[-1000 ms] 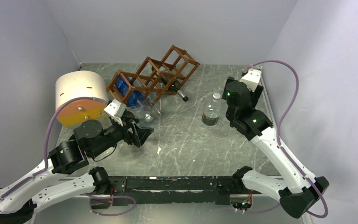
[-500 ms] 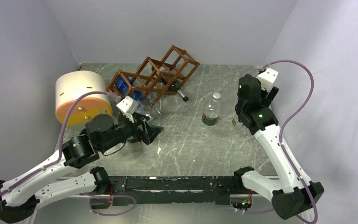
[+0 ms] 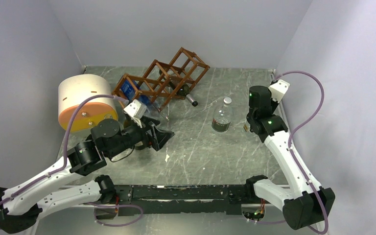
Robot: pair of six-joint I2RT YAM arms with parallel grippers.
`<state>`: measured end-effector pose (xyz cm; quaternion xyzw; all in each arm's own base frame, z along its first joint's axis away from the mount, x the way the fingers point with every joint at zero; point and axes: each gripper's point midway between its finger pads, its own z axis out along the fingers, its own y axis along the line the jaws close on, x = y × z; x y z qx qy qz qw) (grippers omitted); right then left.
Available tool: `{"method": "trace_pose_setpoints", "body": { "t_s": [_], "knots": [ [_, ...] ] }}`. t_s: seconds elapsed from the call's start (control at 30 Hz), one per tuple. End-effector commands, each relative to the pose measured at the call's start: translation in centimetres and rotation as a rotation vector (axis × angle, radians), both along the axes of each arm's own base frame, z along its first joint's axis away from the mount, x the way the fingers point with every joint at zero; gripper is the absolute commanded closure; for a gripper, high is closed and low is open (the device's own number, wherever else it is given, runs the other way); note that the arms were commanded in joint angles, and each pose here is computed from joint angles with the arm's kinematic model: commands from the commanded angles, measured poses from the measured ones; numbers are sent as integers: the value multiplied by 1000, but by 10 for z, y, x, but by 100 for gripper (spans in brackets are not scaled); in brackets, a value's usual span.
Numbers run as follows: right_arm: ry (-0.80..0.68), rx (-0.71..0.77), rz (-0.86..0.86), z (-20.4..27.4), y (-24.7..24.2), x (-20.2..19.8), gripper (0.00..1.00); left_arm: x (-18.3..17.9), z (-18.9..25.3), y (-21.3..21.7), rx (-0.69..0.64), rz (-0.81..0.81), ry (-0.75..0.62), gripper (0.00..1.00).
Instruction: Put the wine bottle on the wine rack
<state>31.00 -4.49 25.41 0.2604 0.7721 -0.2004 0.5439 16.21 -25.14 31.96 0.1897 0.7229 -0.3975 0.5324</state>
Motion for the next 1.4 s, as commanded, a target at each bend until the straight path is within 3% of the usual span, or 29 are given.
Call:
{"method": "trace_pose_setpoints", "body": {
  "t_s": [0.0,0.07,0.3,0.6,0.83,1.0,1.17,1.37],
  "knots": [
    [-43,12,-11,11,-5,-8,93,-2,13,-9,-67,-38,-42,12],
    [-65,27,17,25,-2,-10,100,0,13,-14,-71,-42,-44,10],
    [-161,164,175,63,21,-33,100,10,6,-42,-48,-86,-45,9],
    [-92,225,398,63,51,-59,100,12,-11,-96,-47,-252,-105,9],
    [-53,253,737,55,104,-62,100,21,-60,-135,38,-356,-176,8],
    [-52,309,932,52,139,-63,100,9,-89,-154,28,-480,-224,7],
    [-70,361,1083,58,167,-65,100,0,-119,-162,0,-550,-296,5],
    [-76,413,1213,63,189,-69,100,5,-149,-171,20,-551,-252,6]
  ]
}}
